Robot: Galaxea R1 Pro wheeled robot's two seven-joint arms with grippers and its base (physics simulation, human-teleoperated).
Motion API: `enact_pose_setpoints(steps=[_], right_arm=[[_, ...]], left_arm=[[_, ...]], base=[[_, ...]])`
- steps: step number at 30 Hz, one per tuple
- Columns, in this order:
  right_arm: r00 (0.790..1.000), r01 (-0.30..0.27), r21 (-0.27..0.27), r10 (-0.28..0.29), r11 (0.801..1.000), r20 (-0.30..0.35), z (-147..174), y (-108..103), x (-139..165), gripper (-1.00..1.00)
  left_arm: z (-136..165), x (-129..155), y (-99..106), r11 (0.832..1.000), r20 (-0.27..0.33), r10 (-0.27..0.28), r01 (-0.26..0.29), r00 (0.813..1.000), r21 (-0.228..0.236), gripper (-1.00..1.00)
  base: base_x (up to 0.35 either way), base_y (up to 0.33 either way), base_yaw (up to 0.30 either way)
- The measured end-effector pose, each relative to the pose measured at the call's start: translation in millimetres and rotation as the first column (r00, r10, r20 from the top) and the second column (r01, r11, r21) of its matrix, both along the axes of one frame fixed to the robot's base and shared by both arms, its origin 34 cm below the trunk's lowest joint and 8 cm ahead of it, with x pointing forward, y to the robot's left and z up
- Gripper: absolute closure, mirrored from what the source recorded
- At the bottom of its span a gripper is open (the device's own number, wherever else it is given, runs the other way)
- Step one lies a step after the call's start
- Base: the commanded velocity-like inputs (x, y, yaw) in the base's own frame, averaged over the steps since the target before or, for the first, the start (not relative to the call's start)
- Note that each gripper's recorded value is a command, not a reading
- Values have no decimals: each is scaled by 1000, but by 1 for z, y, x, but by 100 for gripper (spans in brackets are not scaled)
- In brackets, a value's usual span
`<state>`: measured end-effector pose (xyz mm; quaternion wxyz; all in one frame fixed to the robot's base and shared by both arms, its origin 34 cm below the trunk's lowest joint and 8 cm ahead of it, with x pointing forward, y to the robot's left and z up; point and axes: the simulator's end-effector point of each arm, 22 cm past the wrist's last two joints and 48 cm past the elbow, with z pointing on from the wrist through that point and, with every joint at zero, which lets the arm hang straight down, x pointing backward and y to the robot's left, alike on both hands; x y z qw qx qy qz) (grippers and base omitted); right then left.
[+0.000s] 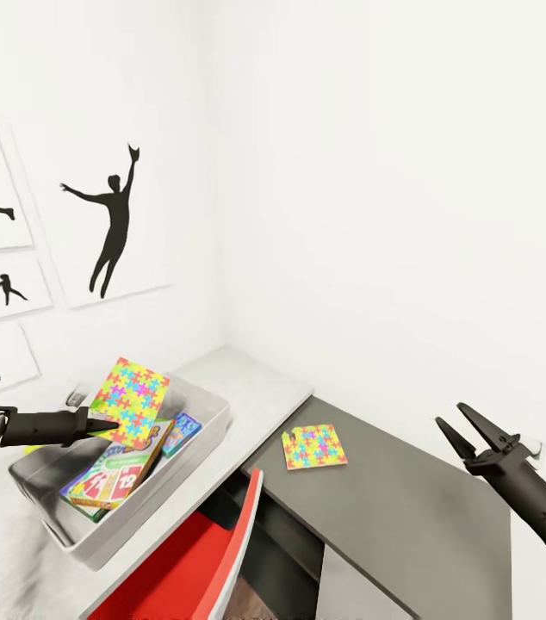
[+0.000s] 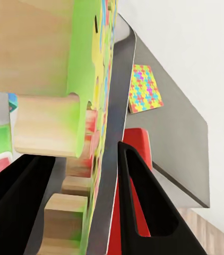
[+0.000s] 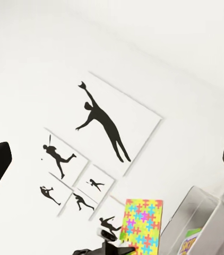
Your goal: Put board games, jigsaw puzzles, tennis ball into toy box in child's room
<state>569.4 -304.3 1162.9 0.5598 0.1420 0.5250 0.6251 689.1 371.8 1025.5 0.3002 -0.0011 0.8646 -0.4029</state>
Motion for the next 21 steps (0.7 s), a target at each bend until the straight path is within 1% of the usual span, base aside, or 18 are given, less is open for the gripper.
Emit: enact_pose_setpoints(steps=[4, 10, 13, 16, 21], right_arm=[[1000, 3, 0, -3, 1000, -7, -3, -1, 1, -100], [1000, 5, 0, -5, 1000, -17, -7, -2, 3, -100], [1000, 5, 0, -5, 1000, -22, -9, -2, 5, -100], [1000, 5, 0, -5, 1000, -26, -12, -2, 6, -100], [999, 6, 0, -6, 1000, -34, -15, -2, 8, -100]], left_arm=[[-4, 1, 0, 1000, -1, -4, 4, 1000, 6, 100], [-6, 4, -1, 1000, 36, -19, 19, 999, 13, 100], [-11, 4, 0, 1000, 37, -17, 17, 999, 10, 100], [-14, 4, 2, 1000, 37, -11, 11, 999, -2, 100], [-7, 0, -5, 997, 52, -43, 46, 998, -59, 100]], base=[[0, 0, 0], [0, 0, 0], [0, 0, 0], [0, 0, 0], [0, 0, 0]])
